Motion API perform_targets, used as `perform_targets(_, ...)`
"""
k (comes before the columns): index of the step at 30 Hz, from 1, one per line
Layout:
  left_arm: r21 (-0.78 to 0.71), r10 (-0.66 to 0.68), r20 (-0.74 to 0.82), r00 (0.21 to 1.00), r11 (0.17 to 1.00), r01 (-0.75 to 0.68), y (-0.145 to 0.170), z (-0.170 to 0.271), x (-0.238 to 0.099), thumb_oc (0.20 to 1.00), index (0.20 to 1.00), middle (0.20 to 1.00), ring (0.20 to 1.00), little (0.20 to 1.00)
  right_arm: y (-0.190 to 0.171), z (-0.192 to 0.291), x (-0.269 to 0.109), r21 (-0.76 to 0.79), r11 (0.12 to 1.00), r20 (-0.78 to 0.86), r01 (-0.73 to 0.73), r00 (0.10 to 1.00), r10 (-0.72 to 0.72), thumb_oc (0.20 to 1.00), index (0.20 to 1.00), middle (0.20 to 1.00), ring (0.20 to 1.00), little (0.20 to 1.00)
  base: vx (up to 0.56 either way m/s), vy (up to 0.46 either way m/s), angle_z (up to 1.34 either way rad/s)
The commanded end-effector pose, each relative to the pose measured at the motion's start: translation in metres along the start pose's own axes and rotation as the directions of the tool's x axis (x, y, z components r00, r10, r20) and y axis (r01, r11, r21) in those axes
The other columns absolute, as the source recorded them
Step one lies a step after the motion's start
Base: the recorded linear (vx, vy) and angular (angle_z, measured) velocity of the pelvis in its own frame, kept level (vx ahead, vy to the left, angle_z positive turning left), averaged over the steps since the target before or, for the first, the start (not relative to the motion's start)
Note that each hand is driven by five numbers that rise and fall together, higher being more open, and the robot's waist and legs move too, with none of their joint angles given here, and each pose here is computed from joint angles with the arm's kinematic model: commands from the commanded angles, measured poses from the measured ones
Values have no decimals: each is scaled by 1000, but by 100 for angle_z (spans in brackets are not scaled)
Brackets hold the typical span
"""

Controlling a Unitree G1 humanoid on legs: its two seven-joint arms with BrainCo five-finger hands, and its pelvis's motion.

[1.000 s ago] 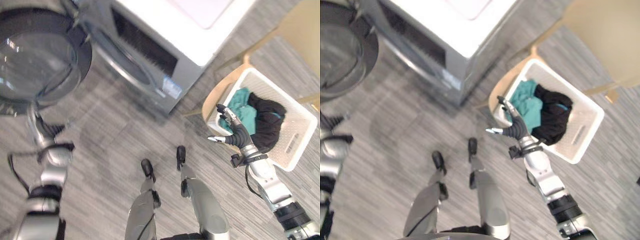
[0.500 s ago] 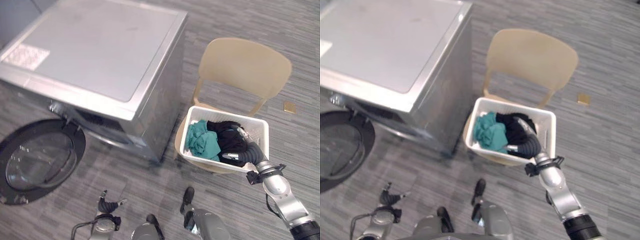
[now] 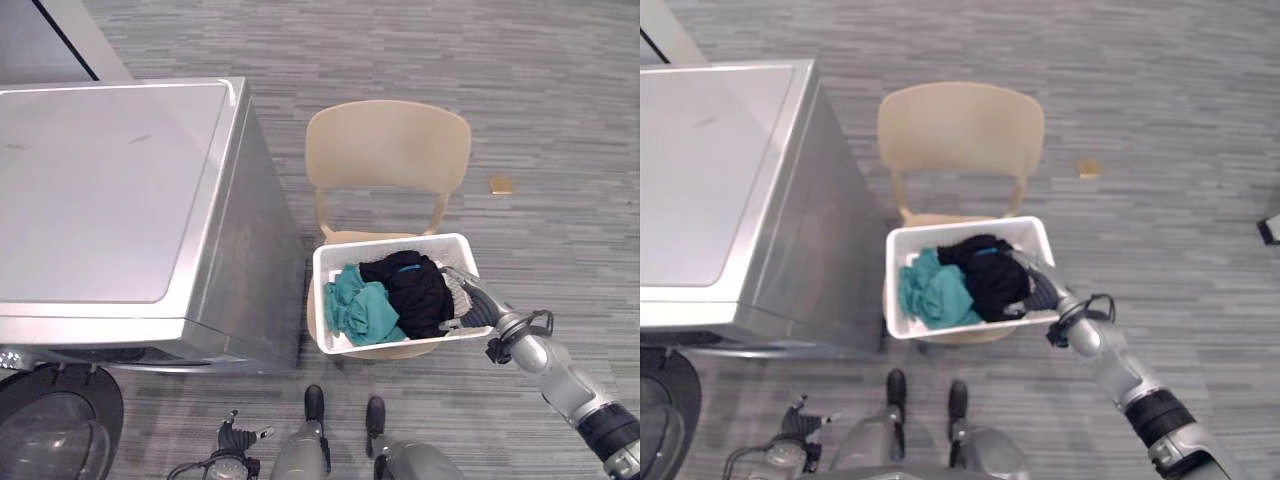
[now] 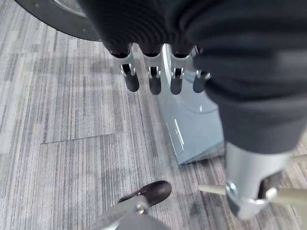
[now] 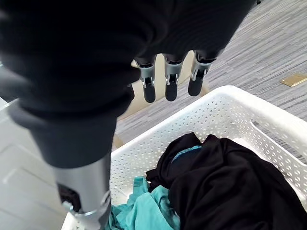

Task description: Grab the laundry basket,head to the washer,open it,put in the laundry and shut it.

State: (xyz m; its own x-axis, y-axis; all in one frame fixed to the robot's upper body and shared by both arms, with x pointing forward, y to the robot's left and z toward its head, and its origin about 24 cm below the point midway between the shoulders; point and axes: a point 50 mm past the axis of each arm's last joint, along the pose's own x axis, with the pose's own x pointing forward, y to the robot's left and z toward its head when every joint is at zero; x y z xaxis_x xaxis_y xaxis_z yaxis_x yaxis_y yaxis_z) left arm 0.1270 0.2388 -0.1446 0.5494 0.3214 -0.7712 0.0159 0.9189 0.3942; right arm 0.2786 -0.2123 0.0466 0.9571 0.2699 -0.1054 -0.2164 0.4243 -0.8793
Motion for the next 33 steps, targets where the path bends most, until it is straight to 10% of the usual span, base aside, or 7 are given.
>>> perform_targets(1,58,91,68,994,994,-95,37,17,7,1000,1000,1000,1000,1000,-27,25,30,-173,979,123,106,989,-85,1000,1000,1000,1000,1000,-92,62,-9)
perform_targets(11,33,97,243,965,994,-108,38,67,12,1000,1000,1000,1000,1000,-34,37,75,-491,869,117,59,993,-1,1000,1000,1000,1000,1000,-101,17,2)
perform_targets(26,22,93,347,933,994,-107,30,107,13,1000,1000,1000,1000,1000,-46,29,104,-572,818,-25,65,995,-97,1000,1000,1000,1000,1000,-53,-49,15)
perform_targets(27,41,90,349,933,993,-111,30,110,14,1000,1000,1000,1000,1000,-41,30,106,-575,817,-35,48,996,-83,228,228,228,228,228,-13,-44,20)
perform_targets(33,58,66,359,931,994,-93,24,112,13,1000,1000,1000,1000,1000,-39,38,101,-396,908,7,136,989,-145,200,200,200,200,200,4,-28,10)
